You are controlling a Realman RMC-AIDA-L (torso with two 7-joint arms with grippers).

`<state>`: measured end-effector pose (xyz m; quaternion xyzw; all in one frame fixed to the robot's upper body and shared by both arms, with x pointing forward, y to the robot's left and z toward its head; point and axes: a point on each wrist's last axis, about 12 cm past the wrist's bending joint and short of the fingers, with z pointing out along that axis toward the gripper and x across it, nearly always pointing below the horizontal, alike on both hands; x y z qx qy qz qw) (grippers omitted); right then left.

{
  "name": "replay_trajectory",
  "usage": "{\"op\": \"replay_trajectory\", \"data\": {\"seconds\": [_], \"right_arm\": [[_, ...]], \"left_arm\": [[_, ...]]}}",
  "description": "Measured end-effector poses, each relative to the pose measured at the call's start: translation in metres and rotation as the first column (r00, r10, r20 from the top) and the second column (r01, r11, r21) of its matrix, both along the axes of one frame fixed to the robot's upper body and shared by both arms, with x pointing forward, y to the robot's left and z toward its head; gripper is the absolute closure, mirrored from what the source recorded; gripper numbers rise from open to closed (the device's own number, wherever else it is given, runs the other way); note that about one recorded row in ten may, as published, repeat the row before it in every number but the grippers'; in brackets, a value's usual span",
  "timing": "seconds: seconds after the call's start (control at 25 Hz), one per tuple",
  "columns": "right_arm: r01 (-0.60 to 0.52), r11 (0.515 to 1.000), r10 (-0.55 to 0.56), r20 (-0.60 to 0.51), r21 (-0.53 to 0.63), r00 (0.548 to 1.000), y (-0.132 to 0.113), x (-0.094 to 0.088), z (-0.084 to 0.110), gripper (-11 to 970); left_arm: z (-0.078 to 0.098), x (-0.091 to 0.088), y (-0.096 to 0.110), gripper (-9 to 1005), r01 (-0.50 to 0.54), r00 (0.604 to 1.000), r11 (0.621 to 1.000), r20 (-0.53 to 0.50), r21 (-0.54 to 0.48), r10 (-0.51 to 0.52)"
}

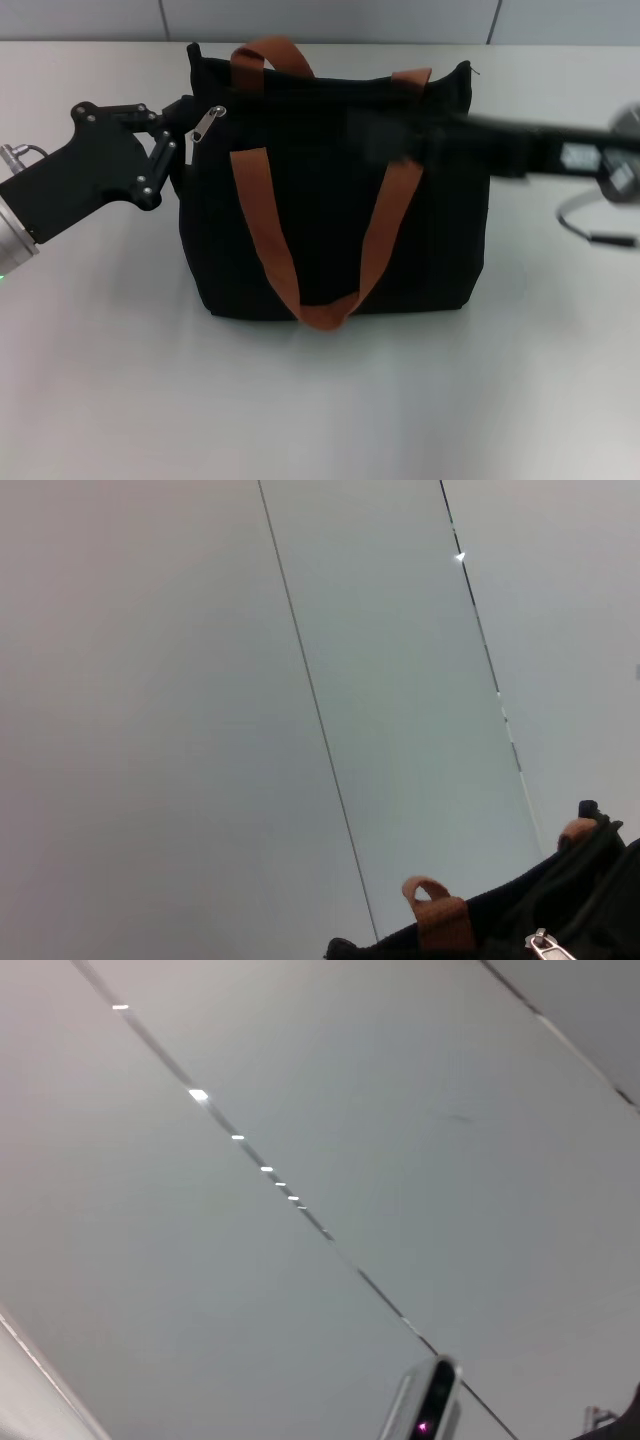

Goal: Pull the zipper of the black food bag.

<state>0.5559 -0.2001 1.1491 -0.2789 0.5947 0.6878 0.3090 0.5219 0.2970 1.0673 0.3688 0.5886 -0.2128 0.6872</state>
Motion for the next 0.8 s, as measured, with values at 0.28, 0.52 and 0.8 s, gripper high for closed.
{"op": "replay_trajectory", "data": {"seconds": [0.28,0.52,0.8], "right_arm": [[-0.010,0.990,-0.003,-0.094,-0.143,0.996,0.030,0.035,0.026,132],[0.002,0.961,-0.034,-0.110,-0.278,0.993,0.049,0.052,0.035,132],[-0.018,0.930,-0.048,-0.169,-0.367,0.984,0.066,0.064,0.045,132]], "left_arm": [[-0.002,-0.003,-0.002,970,0.003,1.000,1.000,0.012,-0.006,-0.003],[-0.003,-0.003,-0.006,970,0.009,1.000,1.000,0.014,-0.015,-0.009],[0.000,-0.003,-0.008,972,0.012,0.999,1.000,0.041,-0.029,-0.011]]}}
